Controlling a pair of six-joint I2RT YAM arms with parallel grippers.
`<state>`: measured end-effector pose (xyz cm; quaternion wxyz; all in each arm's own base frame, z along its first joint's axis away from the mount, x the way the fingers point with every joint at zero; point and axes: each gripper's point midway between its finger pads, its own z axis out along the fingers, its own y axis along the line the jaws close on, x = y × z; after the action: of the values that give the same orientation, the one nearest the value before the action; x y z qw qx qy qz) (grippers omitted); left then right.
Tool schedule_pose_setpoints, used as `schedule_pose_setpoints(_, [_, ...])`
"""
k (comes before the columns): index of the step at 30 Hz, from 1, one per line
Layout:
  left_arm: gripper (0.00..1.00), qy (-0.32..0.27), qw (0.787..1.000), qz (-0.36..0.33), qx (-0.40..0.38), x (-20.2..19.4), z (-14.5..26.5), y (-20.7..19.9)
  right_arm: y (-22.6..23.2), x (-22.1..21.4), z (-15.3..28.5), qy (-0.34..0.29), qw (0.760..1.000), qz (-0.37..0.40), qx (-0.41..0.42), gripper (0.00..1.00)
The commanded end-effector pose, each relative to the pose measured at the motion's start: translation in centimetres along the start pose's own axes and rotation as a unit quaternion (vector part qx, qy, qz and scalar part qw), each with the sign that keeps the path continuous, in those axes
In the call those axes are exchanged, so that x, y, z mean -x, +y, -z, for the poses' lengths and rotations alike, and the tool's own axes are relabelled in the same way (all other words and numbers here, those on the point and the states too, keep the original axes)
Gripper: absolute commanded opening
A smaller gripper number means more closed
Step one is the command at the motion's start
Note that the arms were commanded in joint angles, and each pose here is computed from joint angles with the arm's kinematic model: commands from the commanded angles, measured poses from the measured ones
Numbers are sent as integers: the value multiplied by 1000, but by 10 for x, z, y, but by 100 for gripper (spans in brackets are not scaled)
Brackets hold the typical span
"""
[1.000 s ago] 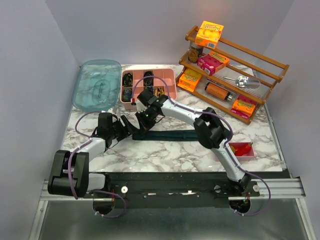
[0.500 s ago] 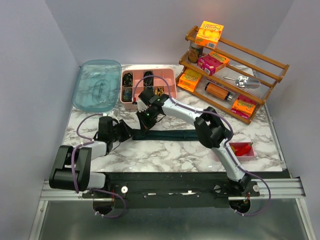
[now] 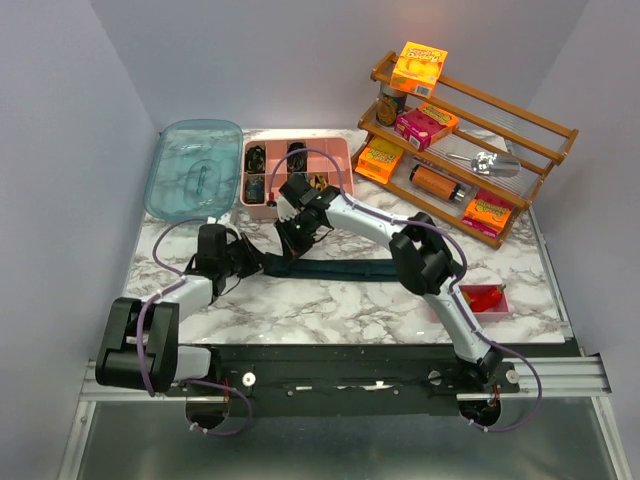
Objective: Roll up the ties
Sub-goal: Roll the tie at the center of the board.
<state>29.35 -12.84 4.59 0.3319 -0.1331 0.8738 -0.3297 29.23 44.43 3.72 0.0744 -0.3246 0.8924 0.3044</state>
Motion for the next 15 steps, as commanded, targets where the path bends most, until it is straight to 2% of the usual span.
schedule_pose_setpoints(1, [2, -15, 998, -46, 31, 10, 8, -8, -8, 5, 10, -5, 1000, 8, -29, 1])
schedule_pose_setpoints(8, [0, -14, 993, -100, 64, 12, 2, -34, -8, 5, 5, -4, 1000, 3, -21, 1])
schedule_pose_setpoints(15, [0, -13, 989, -121, 87, 13, -3, -49, -9, -1, -2, 2, 1000, -5, -16, 1])
